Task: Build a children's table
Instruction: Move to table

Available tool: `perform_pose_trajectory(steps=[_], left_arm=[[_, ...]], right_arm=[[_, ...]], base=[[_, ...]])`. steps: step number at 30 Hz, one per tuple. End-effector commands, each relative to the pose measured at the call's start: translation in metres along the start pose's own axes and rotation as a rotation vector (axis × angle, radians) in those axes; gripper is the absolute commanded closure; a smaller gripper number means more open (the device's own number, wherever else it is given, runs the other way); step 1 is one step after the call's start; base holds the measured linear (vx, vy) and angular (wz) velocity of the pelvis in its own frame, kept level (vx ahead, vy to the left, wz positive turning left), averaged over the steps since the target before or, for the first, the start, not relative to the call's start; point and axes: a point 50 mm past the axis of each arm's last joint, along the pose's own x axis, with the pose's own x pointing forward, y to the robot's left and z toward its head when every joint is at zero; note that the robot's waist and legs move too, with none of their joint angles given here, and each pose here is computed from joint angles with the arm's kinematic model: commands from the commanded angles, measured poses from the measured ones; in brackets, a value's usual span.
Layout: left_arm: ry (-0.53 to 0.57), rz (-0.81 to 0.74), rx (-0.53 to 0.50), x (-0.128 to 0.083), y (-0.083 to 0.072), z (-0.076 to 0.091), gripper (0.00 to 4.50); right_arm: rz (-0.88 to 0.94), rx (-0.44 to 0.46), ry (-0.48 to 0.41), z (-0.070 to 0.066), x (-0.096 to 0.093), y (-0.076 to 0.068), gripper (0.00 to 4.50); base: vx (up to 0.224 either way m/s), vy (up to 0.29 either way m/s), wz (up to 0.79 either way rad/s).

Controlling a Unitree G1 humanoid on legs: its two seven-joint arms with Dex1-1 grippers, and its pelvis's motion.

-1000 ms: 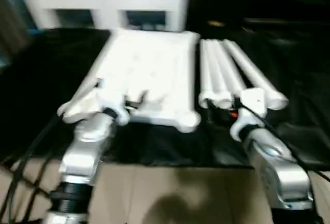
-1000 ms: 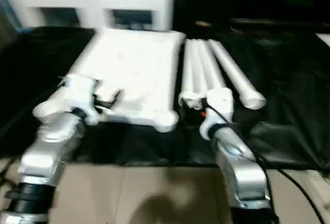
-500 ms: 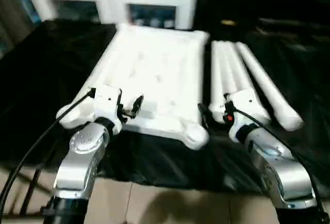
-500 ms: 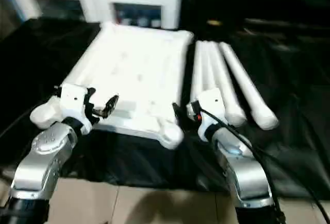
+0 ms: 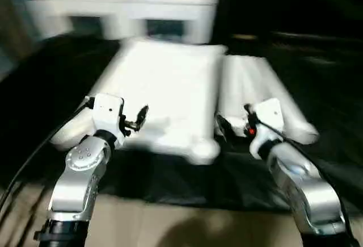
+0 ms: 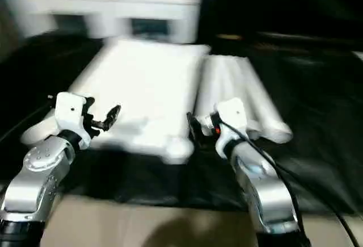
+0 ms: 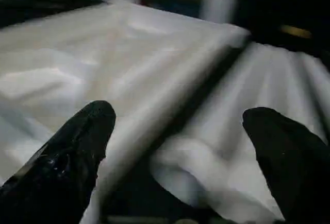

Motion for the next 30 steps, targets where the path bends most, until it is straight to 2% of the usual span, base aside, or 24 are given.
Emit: perform_pose_trajectory(steps=[1,11,17,21,24,30], left_arm=[[-0.006,-0.052,-0.005,0.006,-0.009,0.003,0.5],[-0.005,-0.048,-0.011,0.006,-0.006,0.002,0.5],[-0.022,-0.038,0.006,0.002,-0.004,0.001,0.5],[-0.041,-0.058,0.103,0.004,0.002,0.001,0.5],[-0.04,-0.219,0.165,0.001,0.004,0.0,0.5],[0.138,-0.612,0.138,-0.017,0.008,-0.01,0.5]], right_arm=[[-0.02,0.001,-0.003,0.001,-0.003,-0.002,0.0],[0.036,-0.052,0.0,0.003,-0.004,0.002,0.0],[0.089,-0.045,0.011,0.003,-0.002,0.007,0.0],[0.196,-0.055,0.021,0.004,-0.002,0.013,0.0],[0.331,-0.107,0.044,0.003,-0.006,0.017,0.0],[0.505,-0.176,0.086,0.002,-0.007,0.015,0.0]], base=[[0.072,0.015,-0.74],[0.106,0.009,-0.06],[0.127,-0.037,0.06],[0.0,0.0,0.0],[-0.036,0.027,-0.01],[-0.067,-0.012,0.01]])
